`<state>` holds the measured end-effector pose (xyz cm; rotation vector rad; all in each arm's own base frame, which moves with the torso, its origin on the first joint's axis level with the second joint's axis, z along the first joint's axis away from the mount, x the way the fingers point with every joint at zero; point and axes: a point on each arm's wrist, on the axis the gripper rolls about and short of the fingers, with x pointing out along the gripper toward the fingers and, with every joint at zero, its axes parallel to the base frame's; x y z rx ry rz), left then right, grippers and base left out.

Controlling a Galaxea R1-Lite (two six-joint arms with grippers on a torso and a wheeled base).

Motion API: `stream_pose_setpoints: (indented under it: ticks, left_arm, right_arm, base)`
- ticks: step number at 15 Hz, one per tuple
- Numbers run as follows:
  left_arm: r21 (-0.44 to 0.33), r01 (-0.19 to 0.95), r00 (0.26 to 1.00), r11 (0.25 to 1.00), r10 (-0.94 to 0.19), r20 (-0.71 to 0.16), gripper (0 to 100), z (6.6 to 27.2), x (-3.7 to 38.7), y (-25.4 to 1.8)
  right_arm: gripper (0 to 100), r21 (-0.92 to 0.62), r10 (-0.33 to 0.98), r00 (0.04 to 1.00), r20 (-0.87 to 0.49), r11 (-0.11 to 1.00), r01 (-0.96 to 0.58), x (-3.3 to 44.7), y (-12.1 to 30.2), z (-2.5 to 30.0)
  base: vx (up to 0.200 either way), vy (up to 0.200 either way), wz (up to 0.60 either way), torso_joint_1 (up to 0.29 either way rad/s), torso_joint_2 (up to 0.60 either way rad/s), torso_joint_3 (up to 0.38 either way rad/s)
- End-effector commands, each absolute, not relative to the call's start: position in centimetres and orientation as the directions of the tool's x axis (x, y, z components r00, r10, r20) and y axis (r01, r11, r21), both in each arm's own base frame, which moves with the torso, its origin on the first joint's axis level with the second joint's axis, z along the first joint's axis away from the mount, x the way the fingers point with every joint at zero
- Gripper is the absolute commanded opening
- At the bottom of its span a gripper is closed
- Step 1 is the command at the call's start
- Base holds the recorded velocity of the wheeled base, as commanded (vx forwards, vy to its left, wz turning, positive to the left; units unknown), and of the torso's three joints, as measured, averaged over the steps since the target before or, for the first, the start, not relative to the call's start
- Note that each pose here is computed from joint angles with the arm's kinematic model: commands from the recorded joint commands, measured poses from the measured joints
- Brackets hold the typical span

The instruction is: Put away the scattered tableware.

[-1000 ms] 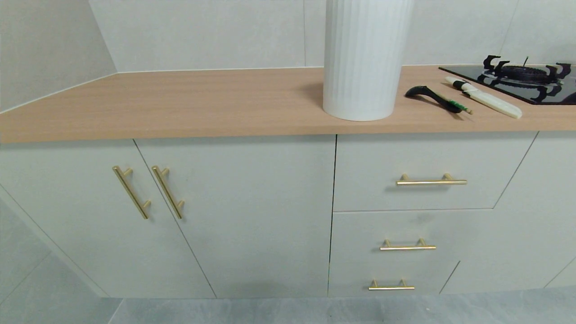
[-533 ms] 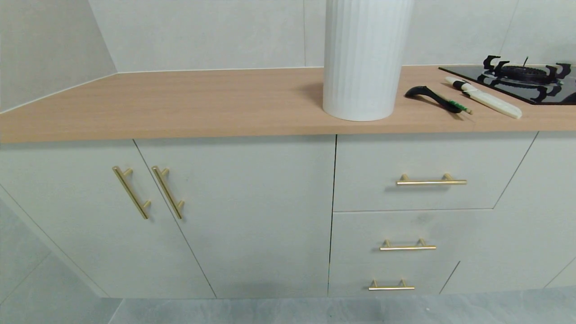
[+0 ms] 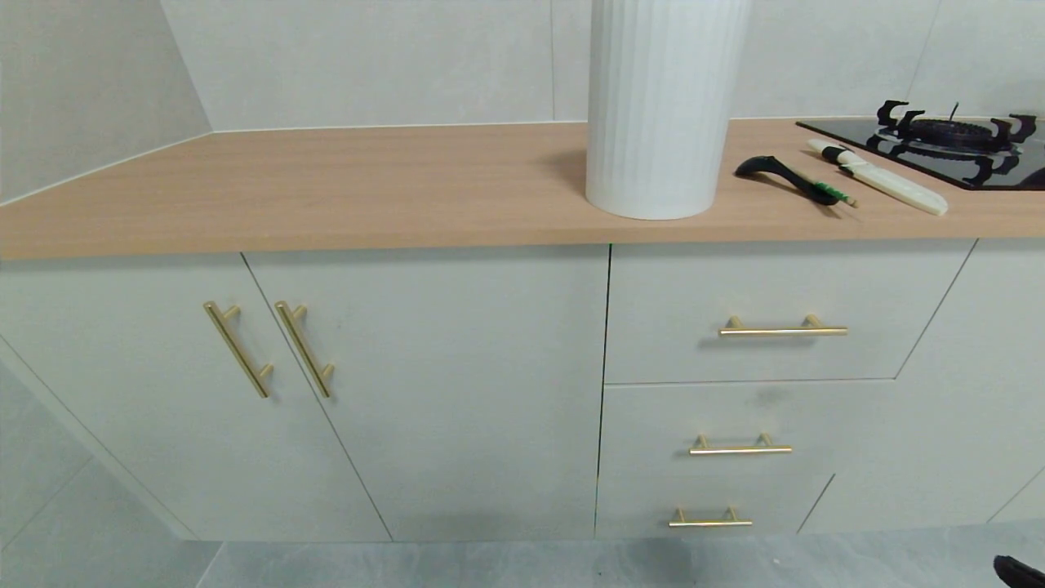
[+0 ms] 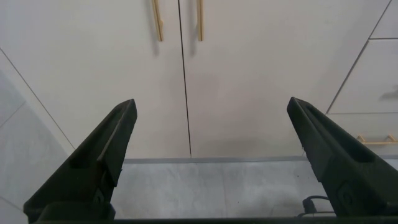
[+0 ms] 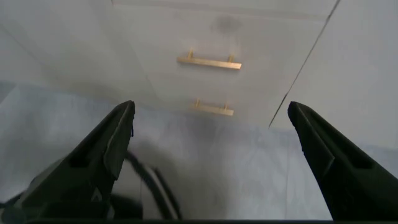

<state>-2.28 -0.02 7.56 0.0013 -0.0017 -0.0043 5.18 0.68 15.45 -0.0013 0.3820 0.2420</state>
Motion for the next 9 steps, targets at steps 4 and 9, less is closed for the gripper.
stream_pose_setpoints:
  ticks: [4,9]
  left_arm:
    - [0.002,0.005,1.0,1.0,-0.005,0.002,100,7.6,-2.3,0.0]
    - [0.0,0.003,1.0,1.0,-0.003,0.002,100,7.6,-2.3,0.0]
  right_arm:
    - [100,0.099,0.288,0.714,-0.639,0.951,-0.294,17.1,2.7,16.0]
    - [100,0.104,0.285,0.672,-0.683,0.949,-0.297,21.9,3.6,15.2]
  base:
    - [0.0,0.0,0.0,0.0,0.0,0.0]
    - [0.0,0.0,0.0,0.0,0.0,0.0]
